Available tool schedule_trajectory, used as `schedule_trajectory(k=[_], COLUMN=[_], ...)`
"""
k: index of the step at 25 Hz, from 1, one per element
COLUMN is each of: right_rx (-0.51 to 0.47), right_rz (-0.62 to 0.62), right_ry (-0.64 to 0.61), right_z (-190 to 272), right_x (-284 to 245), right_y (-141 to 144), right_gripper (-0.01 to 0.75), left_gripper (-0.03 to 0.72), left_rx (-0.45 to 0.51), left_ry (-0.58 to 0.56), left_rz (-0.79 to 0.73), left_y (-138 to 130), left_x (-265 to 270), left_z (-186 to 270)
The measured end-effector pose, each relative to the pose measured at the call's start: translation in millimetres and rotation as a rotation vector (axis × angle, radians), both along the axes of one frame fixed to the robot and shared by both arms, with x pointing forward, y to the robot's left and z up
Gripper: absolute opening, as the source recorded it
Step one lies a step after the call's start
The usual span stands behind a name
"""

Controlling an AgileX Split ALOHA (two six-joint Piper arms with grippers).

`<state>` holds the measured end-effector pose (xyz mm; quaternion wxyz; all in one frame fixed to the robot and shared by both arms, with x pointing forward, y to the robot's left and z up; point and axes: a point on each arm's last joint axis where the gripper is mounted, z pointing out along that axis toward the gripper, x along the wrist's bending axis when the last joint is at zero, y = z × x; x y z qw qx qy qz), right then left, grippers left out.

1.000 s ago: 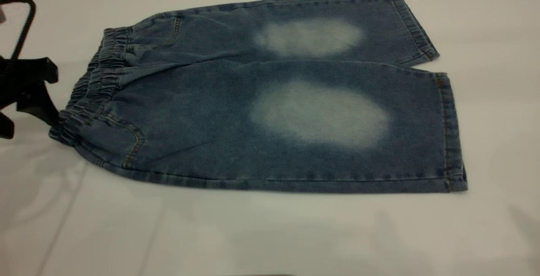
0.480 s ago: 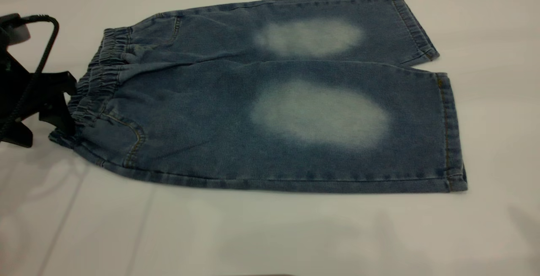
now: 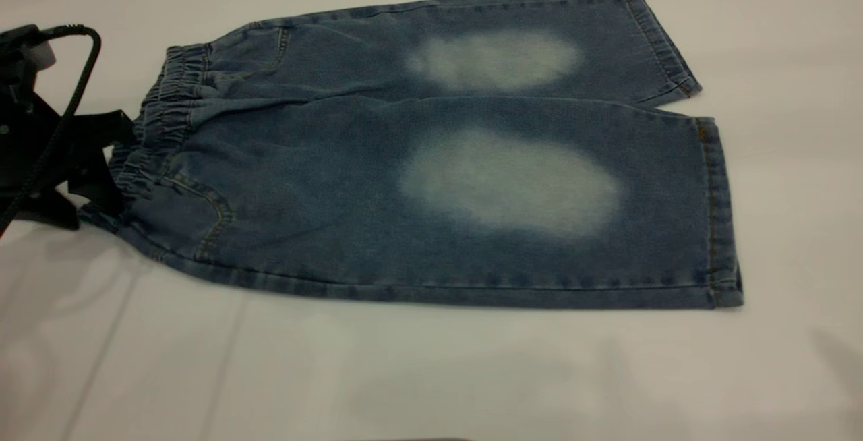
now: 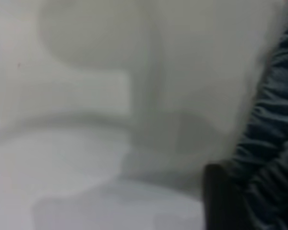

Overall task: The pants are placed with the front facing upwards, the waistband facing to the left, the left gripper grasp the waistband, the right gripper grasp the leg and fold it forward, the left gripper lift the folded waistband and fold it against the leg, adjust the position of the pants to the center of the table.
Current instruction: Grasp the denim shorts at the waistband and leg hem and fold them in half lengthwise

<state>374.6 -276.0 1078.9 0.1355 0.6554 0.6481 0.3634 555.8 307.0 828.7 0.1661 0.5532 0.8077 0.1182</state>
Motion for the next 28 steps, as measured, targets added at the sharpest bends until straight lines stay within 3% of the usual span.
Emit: schedule_trajectory(k=[3,5,15,22,28], right_rx=[-0.014,-0.03,0.064,0.085,0.076], right_rz=[0.021,0.043,0.152,0.175,0.212], right_ry=[-0.009,-0.014,0.05,0.267,0.419], right_z=[0.2,0.0,-11.1,-52.1,-84.8], right_x=[0.0,-0.3,21.1,60.5,78.6], right_y=[0.4,0.6,10.8,9.7,14.5], right_gripper=[0.591,0.591,0.579,0.577,0.577], left_gripper=[0.082,0.046,0.04,0.04,0.04], left_rx=[0.0,0.0,0.009,0.023,0.024], left_ry=[-0.024,-0.034,-0.069,-0.131,-0.139], left_rz=[0.007,0.009,-0.05,-0.099,-0.105], left_y=[-0.4,-0.4,-0.9,-2.2,-2.5], left_x=[2.0,2.7,-3.7,-11.2,-14.0], left_z=[0.9,3.9,52.2,93.7,101.9])
